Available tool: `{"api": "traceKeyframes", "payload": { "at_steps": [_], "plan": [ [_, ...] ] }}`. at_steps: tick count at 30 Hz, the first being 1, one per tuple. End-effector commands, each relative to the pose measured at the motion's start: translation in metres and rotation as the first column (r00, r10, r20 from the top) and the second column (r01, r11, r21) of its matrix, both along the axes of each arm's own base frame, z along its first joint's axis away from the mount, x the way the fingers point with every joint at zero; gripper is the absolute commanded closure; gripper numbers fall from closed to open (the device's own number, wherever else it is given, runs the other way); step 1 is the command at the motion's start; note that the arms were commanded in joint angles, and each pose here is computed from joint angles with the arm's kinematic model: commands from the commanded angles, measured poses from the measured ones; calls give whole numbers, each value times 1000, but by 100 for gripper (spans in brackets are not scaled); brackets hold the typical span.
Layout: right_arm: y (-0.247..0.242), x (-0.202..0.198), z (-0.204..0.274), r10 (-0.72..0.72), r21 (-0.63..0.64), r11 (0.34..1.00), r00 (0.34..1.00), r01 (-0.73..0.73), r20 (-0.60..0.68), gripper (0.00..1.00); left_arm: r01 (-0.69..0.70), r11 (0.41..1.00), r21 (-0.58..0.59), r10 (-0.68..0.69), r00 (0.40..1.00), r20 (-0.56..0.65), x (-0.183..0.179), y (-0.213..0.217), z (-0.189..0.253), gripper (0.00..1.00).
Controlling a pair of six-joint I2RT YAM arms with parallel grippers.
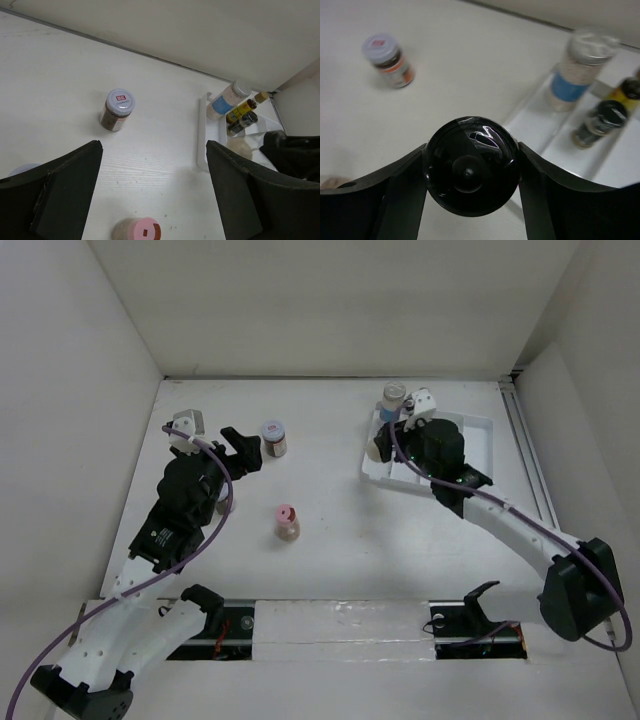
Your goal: Organize the condiment bottles
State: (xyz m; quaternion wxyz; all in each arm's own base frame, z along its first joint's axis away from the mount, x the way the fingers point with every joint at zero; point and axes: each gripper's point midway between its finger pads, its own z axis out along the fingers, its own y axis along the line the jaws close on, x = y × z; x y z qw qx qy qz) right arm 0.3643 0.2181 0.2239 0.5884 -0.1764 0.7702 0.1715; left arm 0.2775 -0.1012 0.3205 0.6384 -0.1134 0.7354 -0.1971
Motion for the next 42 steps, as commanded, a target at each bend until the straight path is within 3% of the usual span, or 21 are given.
{"api": "traceKeyframes", "payload": {
  "at_steps": [1,11,25,30,33,40,42],
  "plan": [
    [-49,27,7,-208,67,976,978,206,15,52,2,1000,-17,-2,999,41,2,0,10,19],
    [-96,68,-24,-365,15,930,930,366,-49,51,13,1000,-18,-12,999,40,3,-3,12,19],
    [-113,66,-86,-467,-69,884,867,463,-175,48,2,1000,-13,-2,999,33,5,-2,9,19],
    [-111,67,-100,-459,-92,888,864,450,-205,20,-7,1000,-12,7,999,33,6,0,9,19],
    [-105,63,-75,-451,-64,892,876,447,-169,4,-7,1000,-8,7,1000,25,8,-1,7,19],
    [-82,33,17,-393,44,919,920,393,-12,0,-16,1000,-3,16,1000,17,7,0,4,19],
    [-44,16,26,-236,55,970,972,235,12,0,-16,1000,-3,16,1000,17,7,0,4,18]
  ]
}}
